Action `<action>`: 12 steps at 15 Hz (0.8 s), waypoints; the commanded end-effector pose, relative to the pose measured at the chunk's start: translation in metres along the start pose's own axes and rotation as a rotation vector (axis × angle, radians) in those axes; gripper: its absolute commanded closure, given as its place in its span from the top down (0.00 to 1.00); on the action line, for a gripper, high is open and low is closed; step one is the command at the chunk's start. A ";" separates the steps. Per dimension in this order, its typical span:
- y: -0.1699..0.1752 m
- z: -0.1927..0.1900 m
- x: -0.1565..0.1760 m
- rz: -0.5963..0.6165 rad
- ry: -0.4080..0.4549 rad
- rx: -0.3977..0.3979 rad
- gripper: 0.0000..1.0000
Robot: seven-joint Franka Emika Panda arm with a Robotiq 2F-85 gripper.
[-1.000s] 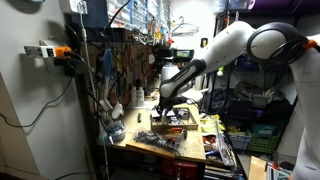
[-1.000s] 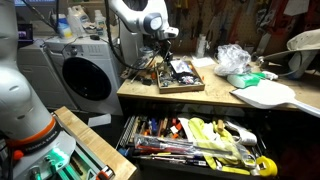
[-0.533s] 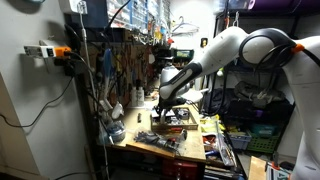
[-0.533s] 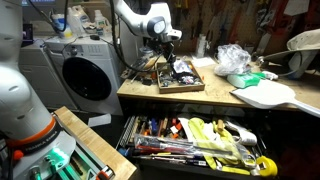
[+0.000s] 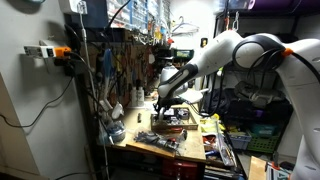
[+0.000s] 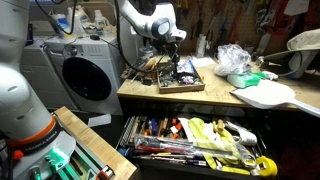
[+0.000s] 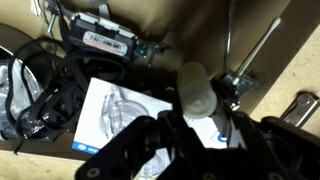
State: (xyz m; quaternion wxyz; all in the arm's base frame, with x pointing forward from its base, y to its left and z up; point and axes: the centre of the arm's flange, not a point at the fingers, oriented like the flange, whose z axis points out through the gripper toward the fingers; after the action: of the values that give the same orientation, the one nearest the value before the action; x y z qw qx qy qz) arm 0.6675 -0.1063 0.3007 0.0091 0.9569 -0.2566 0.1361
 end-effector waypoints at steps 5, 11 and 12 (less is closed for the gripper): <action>0.001 0.010 0.008 0.001 -0.010 -0.009 0.18; -0.005 -0.002 -0.006 -0.061 -0.040 -0.012 0.89; -0.005 -0.006 -0.010 -0.078 -0.049 -0.016 0.96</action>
State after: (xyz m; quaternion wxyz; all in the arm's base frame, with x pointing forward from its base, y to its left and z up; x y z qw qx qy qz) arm 0.6736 -0.1031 0.2974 0.0124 0.9620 -0.2401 0.1297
